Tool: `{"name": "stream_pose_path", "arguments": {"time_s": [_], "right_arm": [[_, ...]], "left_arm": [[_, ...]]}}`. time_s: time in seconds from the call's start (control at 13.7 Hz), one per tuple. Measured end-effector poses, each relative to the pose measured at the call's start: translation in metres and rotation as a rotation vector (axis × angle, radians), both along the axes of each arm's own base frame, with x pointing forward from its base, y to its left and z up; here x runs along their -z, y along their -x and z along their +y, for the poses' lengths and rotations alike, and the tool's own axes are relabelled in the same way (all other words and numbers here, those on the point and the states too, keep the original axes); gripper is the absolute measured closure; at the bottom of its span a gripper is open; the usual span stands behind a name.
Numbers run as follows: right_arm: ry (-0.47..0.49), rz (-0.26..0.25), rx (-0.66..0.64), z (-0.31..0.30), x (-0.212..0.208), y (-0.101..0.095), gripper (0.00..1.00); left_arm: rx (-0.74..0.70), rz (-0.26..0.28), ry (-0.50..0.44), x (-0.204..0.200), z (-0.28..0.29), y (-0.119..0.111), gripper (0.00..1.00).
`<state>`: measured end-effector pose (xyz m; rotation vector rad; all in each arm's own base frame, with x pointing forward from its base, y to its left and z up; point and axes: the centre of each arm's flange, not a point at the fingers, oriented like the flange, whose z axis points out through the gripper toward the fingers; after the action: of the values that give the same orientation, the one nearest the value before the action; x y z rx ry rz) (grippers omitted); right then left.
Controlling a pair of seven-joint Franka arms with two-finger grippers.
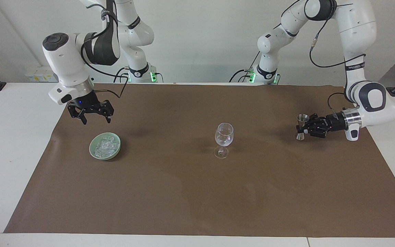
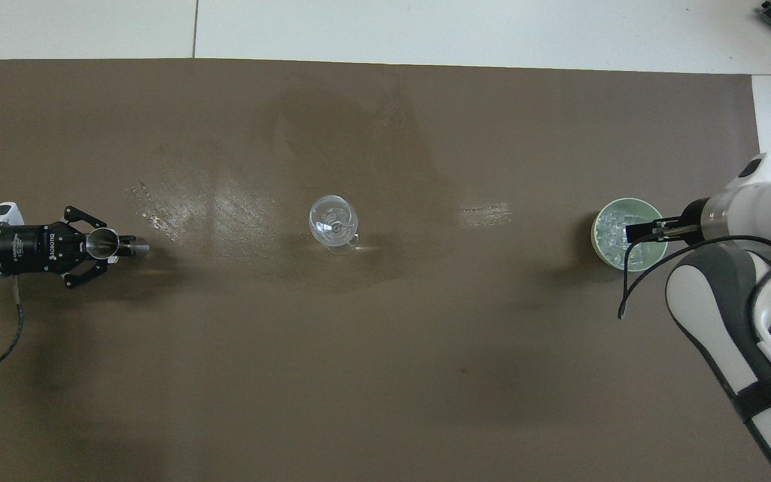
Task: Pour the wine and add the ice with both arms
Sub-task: 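Reach the right gripper to the green ice cup while the left gripper holds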
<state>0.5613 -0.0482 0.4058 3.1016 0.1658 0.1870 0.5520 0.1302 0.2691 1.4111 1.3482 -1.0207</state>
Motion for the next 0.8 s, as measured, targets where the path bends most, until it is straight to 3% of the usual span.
{"name": "stream_pose_path", "arguments": {"time_s": [0.29,0.44,0.51,0.66,0.8], "right_arm": [[0.011,-0.015,-0.002,0.000,0.033,-0.010,0.01],[0.015,-0.019,-0.003,0.000,0.047,-0.014,0.11],[0.016,-0.017,-0.004,0.000,0.051,-0.015,0.11],[0.017,-0.011,-0.004,0.000,0.055,-0.015,0.26],[0.017,-0.005,-0.004,0.000,0.059,-0.014,0.28]], "left_arm": [[-0.032,0.049,0.015,0.014,0.010,0.007,0.78],[-0.045,0.064,0.018,0.024,0.014,0.010,0.78],[-0.051,0.068,0.014,0.028,0.015,0.010,0.78],[-0.060,0.079,0.012,0.036,0.015,0.011,0.78],[-0.069,0.086,0.006,0.042,0.016,0.011,0.78]]}}
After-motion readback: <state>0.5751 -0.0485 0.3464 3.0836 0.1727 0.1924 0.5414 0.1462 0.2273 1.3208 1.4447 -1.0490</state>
